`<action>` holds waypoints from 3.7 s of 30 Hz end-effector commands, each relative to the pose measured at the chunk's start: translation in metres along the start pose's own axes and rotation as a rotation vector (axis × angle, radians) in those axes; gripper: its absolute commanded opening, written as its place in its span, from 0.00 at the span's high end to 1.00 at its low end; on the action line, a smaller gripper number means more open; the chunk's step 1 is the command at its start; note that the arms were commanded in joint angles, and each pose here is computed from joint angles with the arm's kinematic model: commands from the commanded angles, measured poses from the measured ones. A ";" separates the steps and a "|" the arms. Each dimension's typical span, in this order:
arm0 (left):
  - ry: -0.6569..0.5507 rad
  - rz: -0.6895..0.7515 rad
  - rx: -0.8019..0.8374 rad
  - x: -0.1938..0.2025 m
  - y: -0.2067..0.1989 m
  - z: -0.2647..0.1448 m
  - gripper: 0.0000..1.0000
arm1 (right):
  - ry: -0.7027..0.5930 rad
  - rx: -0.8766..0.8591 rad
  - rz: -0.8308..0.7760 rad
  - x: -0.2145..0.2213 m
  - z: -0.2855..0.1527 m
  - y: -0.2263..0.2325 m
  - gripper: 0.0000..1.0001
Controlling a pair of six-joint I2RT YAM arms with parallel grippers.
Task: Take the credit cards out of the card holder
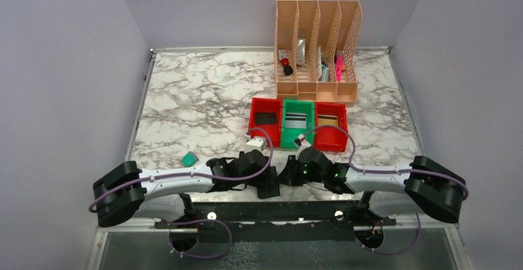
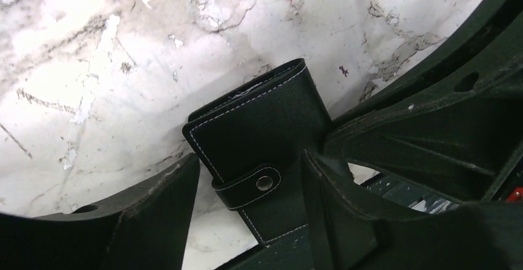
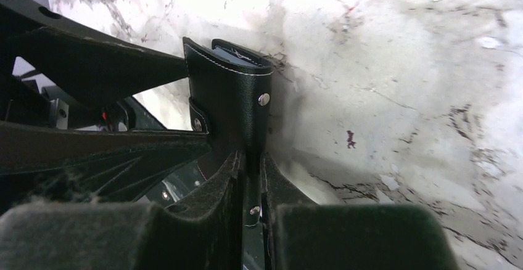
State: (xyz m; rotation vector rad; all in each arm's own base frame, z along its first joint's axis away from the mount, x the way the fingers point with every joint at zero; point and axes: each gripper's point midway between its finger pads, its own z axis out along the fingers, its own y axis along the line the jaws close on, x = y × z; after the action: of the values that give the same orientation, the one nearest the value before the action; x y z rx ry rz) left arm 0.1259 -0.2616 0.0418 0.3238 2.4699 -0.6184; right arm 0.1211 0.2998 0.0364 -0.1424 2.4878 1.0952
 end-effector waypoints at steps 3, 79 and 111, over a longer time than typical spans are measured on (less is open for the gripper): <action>0.092 0.140 -0.088 -0.002 0.000 0.006 0.43 | -0.109 0.126 0.059 -0.012 -0.012 -0.025 0.92; 0.027 0.186 -0.327 -0.031 0.038 0.004 0.67 | -0.177 0.264 0.159 -0.008 -0.027 -0.066 0.97; 0.005 0.223 0.227 -0.014 -0.043 0.007 0.69 | -0.130 -0.066 0.107 -0.011 -0.005 -0.008 0.60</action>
State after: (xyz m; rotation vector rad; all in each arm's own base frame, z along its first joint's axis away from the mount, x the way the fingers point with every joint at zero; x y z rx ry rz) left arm 0.1254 -0.2865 0.0429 0.6963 2.4041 -0.6769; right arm 0.1328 0.2830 0.0307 0.0343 2.4021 1.0989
